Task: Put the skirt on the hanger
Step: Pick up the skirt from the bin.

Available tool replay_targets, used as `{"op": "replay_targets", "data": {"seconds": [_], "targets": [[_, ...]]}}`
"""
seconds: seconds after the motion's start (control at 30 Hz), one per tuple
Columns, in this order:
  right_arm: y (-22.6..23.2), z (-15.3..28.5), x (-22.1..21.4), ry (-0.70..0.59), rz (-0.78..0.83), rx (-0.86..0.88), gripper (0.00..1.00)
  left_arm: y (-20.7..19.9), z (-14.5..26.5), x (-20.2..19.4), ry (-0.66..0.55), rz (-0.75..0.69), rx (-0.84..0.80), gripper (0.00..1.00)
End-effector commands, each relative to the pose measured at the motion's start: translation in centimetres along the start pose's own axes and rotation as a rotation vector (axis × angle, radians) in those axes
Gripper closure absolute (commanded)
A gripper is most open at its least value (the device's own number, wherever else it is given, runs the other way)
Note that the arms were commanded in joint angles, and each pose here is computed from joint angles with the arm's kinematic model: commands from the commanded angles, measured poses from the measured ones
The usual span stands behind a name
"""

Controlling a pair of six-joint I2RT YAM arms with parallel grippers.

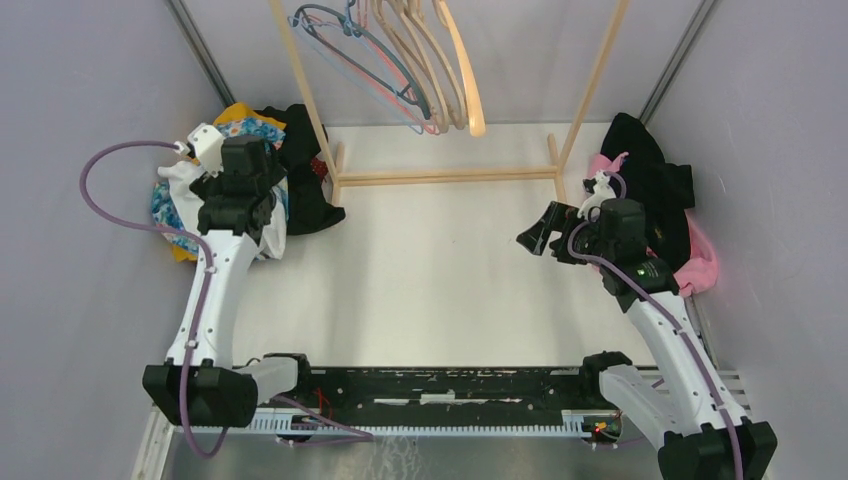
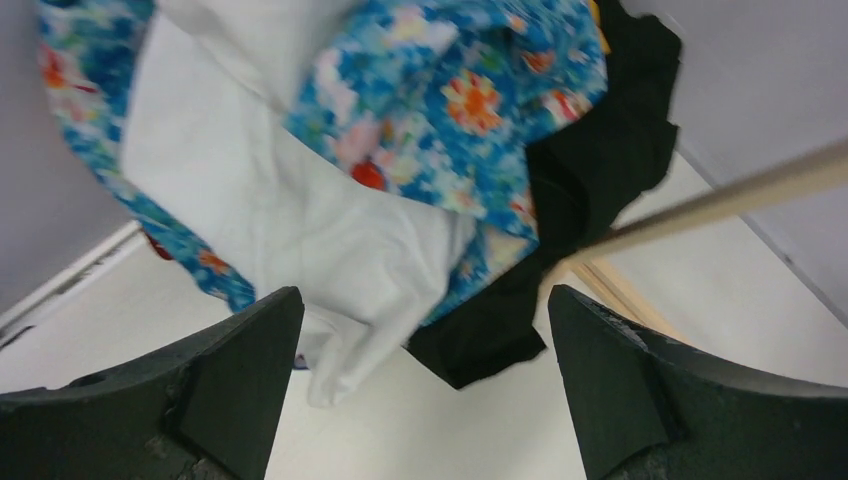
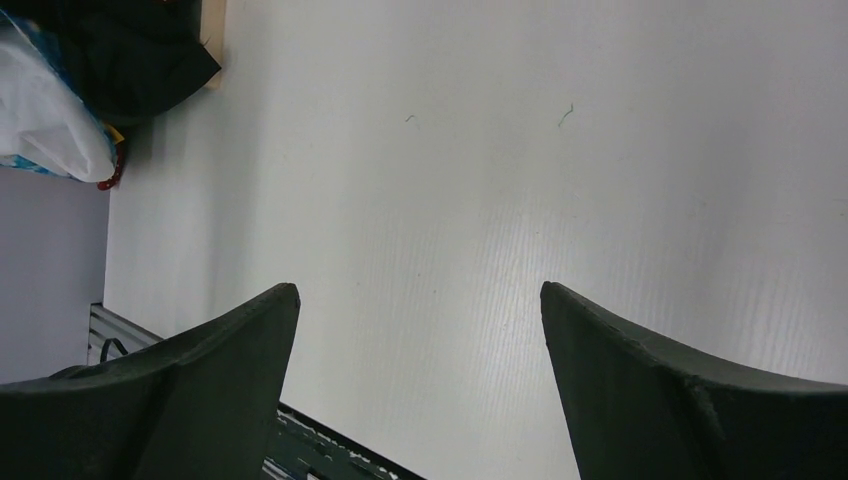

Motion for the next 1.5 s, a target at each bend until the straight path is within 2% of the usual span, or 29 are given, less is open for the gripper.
{"op": "replay_targets", "data": {"seconds": [0.0,0.27,0.53,0.63,0.7,0.8,1.0,1.07,1.1,1.13,1.17,1.33,1.47], "targets": [[2.1,-0.2,1.8,-0.050,0.023,0.110,0.04,3.4,-0.9,3.5,-0.085,0.008,0.269,0.01],[2.9,-1.7,1.7,0.011,0.000,0.190,0.04,3.7,-6.2,2.9,0.015,0.027,0.387,0.01],[2.2,-2.8,0.9,0.059,-0.005,0.181,0.05,3.0,-10.8,2.2,0.044,-0.107,0.466,0.01],[2.0,-3.3,0.7,0.073,-0.012,0.168,0.06,2.9,-11.7,1.7,0.071,-0.107,0.463,0.01],[2.1,-3.4,0.6,0.084,-0.013,0.167,0.07,2.8,-12.0,1.5,0.081,-0.107,0.450,0.09],[2.7,-3.2,0.7,0.086,-0.006,0.169,0.08,2.6,-11.9,1.8,0.075,-0.108,0.436,0.32],[3.7,-2.6,0.9,0.081,0.031,0.158,0.08,2.0,-12.0,2.8,0.048,-0.076,0.382,0.48],[3.9,-2.5,0.9,0.088,0.038,0.155,0.08,1.7,-12.3,3.0,0.049,-0.078,0.364,0.62],[4.0,-2.4,0.9,0.089,0.042,0.155,0.08,1.6,-12.4,3.0,0.056,-0.080,0.355,0.74],[4.1,-2.3,0.8,0.091,0.046,0.155,0.09,1.4,-12.5,3.0,0.067,-0.078,0.340,0.91],[4.2,-2.3,0.7,0.092,0.049,0.153,0.09,1.2,-12.4,3.0,0.077,-0.077,0.327,0.96],[4.5,-1.8,0.8,0.084,0.061,0.151,0.08,0.1,-10.5,4.2,0.076,-0.050,0.217,0.97],[4.7,-1.6,0.9,0.084,0.075,0.150,0.09,-1.6,-7.2,5.9,0.076,-0.024,0.025,0.97]]}}
Point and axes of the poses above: each gripper's point midway between its finger pads, its own z axis back along the fingers, its own y axis along the line the jaws close on, x = y × z, the point moved 4 cm from there along z, back along the fingers, and after that the axes turned 5 degrees about -z, right-handed, at the moved point
